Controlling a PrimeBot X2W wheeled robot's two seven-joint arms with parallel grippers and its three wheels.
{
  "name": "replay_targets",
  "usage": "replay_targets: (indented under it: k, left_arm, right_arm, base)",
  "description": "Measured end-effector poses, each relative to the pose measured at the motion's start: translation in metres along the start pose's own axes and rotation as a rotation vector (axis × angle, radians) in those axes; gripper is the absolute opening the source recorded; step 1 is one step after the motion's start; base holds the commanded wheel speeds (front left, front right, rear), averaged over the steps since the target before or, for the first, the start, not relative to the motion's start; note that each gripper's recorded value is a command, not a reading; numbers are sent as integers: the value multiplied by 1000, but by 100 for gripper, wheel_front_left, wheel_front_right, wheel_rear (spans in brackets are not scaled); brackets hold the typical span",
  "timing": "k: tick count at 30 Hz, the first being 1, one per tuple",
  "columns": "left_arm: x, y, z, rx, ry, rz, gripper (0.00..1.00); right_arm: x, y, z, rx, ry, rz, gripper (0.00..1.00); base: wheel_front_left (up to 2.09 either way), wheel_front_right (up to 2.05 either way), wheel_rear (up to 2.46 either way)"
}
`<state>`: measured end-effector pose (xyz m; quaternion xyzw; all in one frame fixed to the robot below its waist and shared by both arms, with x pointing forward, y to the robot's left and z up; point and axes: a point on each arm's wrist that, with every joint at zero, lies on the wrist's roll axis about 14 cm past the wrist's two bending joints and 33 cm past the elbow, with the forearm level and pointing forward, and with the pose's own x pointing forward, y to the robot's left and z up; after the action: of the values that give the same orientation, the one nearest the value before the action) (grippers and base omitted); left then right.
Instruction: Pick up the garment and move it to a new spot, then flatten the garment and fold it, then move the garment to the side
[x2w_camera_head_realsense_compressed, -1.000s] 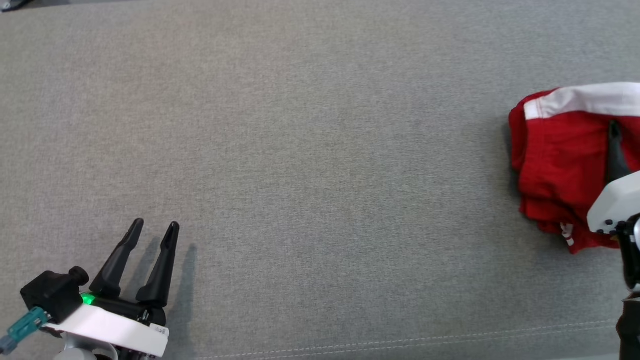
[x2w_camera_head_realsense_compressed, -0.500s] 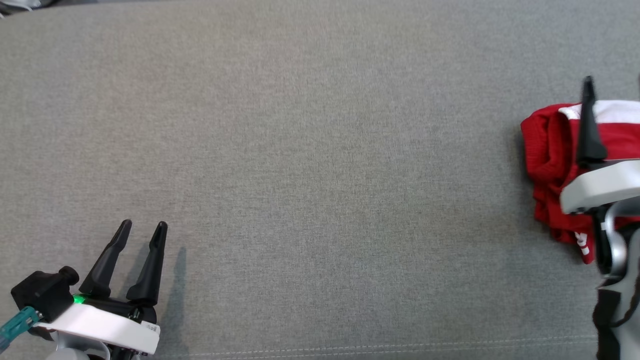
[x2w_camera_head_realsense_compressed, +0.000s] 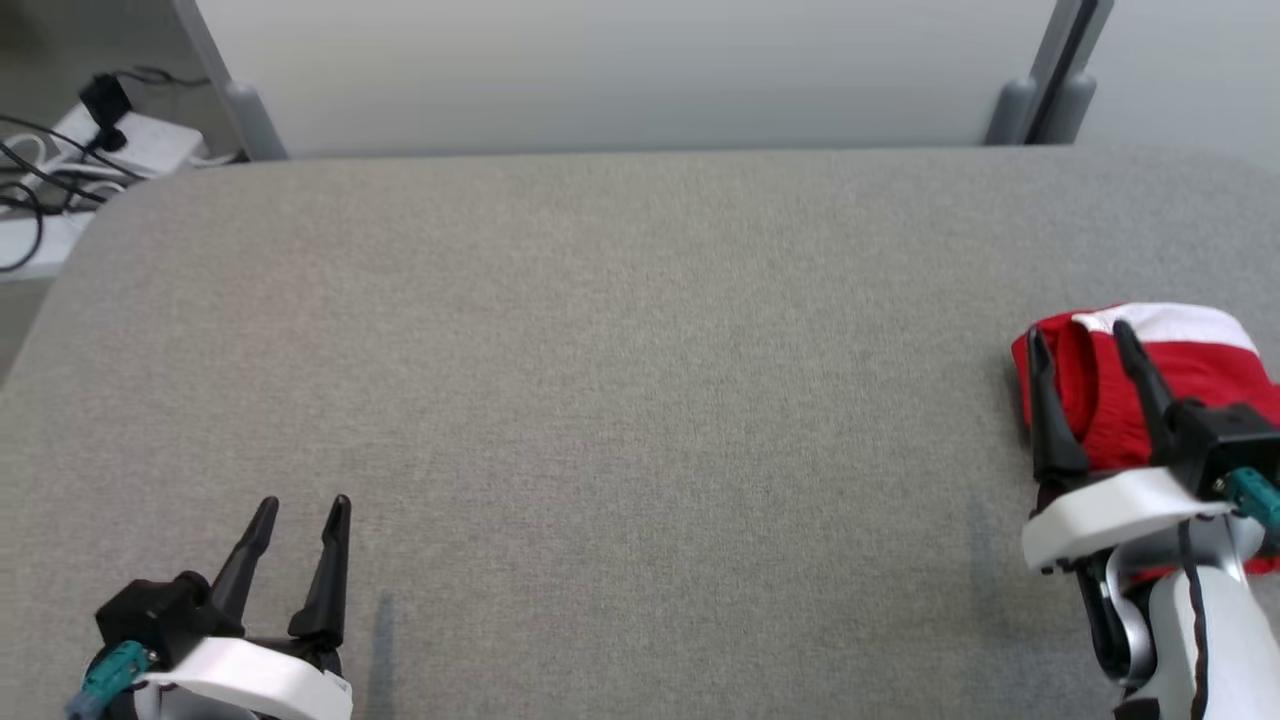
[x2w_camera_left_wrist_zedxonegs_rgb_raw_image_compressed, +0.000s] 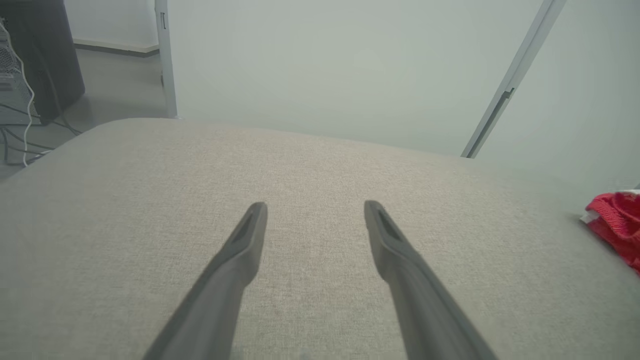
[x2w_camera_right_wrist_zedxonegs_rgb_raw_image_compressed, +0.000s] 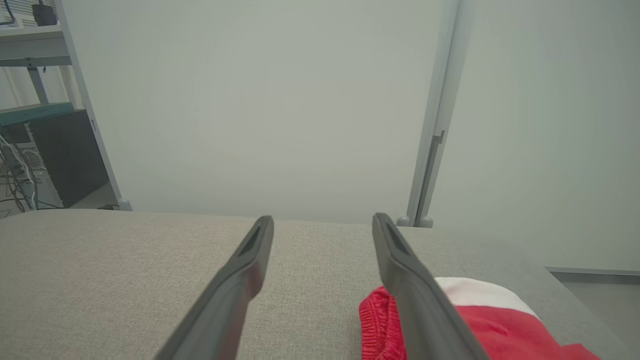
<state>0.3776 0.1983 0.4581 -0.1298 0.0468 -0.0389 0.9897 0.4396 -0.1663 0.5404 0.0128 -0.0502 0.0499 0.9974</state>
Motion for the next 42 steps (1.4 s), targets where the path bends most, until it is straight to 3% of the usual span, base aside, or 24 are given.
replay_targets:
  k: [14,26,27,34,42]
  left_arm:
    - [-27,12,21,63,-79,76,100]
    - [-26,3,28,69,-106,63,100]
    - [-26,3,29,68,-110,62,0]
    - [-45,4,-21,13,29,98,0]
    - [-44,7,-20,-70,30,116,0]
  right_arm:
    - [-35,1,-30,65,72,-24,100]
    - [-42,-3,-41,59,108,-37,100]
    - [-42,-3,-41,60,108,-36,0]
    - [-75,4,-90,110,261,-52,0]
    - [-73,0,-88,203,256,-88,0]
  base:
    - [0,0,0]
    - [0,0,0]
    - [0,0,0]
    - [0,0,0]
    - [0,0,0]
